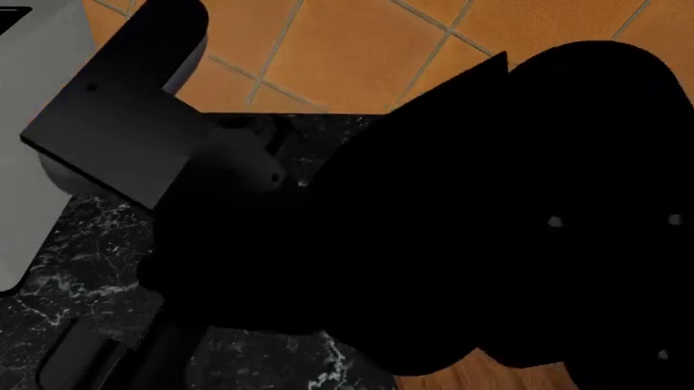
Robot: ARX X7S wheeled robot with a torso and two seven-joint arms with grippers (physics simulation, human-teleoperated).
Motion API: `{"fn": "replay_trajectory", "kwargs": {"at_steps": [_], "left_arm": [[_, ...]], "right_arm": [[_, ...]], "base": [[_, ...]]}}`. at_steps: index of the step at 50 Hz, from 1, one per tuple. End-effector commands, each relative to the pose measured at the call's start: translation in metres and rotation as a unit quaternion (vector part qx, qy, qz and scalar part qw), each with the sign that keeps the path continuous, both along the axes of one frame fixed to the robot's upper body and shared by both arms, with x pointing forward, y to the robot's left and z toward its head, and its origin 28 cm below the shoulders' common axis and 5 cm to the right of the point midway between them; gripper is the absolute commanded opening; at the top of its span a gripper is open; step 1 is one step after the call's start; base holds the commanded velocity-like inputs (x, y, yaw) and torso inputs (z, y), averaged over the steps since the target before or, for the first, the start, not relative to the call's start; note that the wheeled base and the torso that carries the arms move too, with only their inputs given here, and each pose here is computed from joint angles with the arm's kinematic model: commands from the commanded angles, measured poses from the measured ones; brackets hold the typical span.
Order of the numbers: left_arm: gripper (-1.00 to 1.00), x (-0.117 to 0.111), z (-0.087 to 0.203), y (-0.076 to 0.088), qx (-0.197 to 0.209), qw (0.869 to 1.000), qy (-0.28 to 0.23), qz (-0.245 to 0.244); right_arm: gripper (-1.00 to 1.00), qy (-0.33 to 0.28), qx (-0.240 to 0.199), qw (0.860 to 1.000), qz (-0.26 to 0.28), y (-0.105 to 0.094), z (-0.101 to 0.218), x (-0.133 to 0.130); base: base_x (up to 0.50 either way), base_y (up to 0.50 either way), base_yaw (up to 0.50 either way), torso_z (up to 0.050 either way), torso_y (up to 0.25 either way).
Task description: Place the avocado, onion, tomato and bell pepper on the cutting board.
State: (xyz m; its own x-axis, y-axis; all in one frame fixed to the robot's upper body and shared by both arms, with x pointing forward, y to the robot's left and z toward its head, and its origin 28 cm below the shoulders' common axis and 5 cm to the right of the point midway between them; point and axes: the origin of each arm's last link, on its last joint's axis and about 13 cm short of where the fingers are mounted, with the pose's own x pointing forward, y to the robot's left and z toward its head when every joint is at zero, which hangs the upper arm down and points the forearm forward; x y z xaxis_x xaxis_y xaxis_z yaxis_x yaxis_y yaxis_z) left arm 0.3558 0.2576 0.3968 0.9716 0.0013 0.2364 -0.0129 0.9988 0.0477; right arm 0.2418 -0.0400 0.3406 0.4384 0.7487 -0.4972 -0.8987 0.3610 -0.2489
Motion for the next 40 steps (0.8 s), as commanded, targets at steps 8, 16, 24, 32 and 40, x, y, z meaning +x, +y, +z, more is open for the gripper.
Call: {"fn": "replay_trajectory", "kwargs": {"at_steps": [8, 16, 24, 32, 40], "left_arm": [[1.00, -0.001, 0.006, -0.005, 0.004, 1.000, -0.006, -0.018], [1.00, -0.003, 0.015, -0.005, 0.004, 1.000, -0.012, -0.017], [1.00, -0.002, 0.016, -0.005, 0.003, 1.000, -0.014, -0.016], [1.00, -0.002, 0.018, 0.000, -0.003, 1.000, -0.016, -0.011], [1.00, -0.001, 0.015, 0.004, -0.008, 1.000, -0.015, -0.007]], "right_arm": [[1.00, 0.037, 0.033, 0.993, 0.105, 0.044, -0.008, 0.015], [1.00, 0.089, 0.072, 0.982, 0.149, 0.054, -0.013, 0.007], [1.00, 0.110, 0.084, 0.973, 0.186, 0.065, -0.015, 0.004], [1.00, 0.136, 0.079, 0.967, 0.200, 0.077, -0.028, 0.005], [1.00, 0.160, 0.076, 0.960, 0.215, 0.085, -0.040, 0.005]], "base": [[0.00, 0.00, 0.00, 0.000, 0.000], [0.00, 0.00, 0.00, 0.000, 0.000], [0.00, 0.00, 0.00, 0.000, 0.000], [0.00, 0.00, 0.00, 0.000, 0.000], [0.00, 0.00, 0.00, 0.000, 0.000]]}}
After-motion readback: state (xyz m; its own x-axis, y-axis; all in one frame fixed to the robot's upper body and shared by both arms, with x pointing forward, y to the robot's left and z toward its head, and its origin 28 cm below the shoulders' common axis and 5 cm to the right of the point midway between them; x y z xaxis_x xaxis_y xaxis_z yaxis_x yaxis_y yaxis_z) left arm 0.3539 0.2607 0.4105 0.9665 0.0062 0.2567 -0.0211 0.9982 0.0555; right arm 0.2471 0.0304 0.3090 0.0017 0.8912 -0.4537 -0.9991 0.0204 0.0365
